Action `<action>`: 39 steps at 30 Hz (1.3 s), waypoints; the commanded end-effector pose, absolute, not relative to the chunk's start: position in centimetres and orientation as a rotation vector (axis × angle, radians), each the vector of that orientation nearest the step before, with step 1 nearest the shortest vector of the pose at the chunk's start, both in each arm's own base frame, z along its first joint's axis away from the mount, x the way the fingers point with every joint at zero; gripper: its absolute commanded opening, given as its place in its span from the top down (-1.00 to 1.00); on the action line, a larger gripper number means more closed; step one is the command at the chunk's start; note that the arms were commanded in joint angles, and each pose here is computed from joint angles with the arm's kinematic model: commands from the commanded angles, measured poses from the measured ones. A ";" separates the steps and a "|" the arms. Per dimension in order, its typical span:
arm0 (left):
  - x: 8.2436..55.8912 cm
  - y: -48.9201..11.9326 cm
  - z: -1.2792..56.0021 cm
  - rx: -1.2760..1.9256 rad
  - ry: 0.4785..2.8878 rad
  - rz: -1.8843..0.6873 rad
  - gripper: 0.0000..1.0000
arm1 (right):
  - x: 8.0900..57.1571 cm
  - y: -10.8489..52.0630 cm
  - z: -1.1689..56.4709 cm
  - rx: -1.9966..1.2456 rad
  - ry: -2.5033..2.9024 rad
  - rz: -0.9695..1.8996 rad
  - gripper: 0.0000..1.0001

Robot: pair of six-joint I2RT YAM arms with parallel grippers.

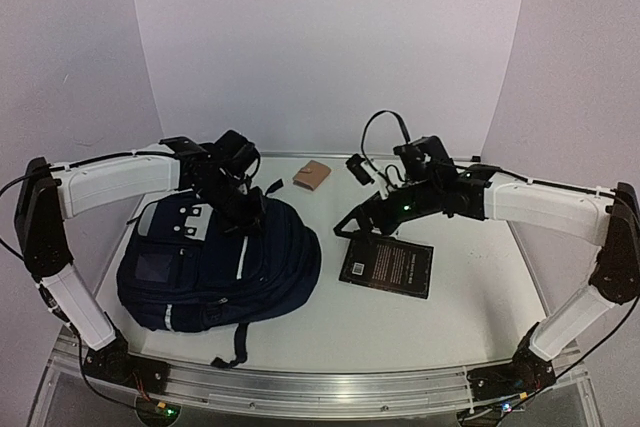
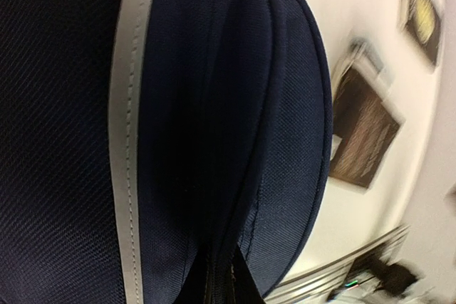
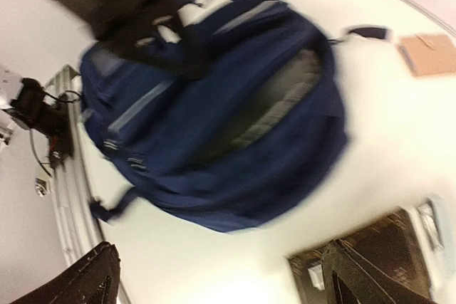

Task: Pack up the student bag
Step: Unzip the student bag at the center of the board, then adjust the book at the center of the board.

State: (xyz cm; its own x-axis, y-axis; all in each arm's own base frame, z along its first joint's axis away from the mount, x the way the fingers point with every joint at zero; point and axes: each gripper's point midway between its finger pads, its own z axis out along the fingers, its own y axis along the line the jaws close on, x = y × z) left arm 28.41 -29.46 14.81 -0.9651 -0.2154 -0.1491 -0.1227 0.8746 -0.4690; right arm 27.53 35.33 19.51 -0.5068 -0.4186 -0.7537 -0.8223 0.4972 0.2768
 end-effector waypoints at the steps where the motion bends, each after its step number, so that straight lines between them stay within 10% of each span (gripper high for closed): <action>1: 23.0 -27.3 12.6 0.084 3.031 -0.353 1.00 | 28.4 29.3 17.1 -0.987 2.314 0.788 -0.97; 6: 21.8 -28.6 13.1 0.263 3.030 -0.281 0.87 | 30.9 22.9 15.0 -0.833 2.495 0.719 -0.97; 15: 26.7 -37.7 18.6 0.460 2.783 -0.597 -0.43 | 32.1 10.9 9.8 -0.585 2.818 0.653 -0.87; 26: 33.3 -48.1 16.6 0.517 2.669 -0.790 -0.74 | 46.0 -0.8 8.7 -0.236 2.775 0.467 -0.86; 39: 37.1 -44.8 16.2 0.380 2.653 -0.778 -0.79 | 57.0 -1.9 5.2 -0.066 2.669 0.440 -0.81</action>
State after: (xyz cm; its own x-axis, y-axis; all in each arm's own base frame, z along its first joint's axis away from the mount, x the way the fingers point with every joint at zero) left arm 34.92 -46.87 11.86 -0.9105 0.2440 -0.3338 0.3762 0.8238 -0.4241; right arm 55.34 -3.36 6.09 -0.9108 0.0238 -0.4121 -0.1035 0.9532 0.2840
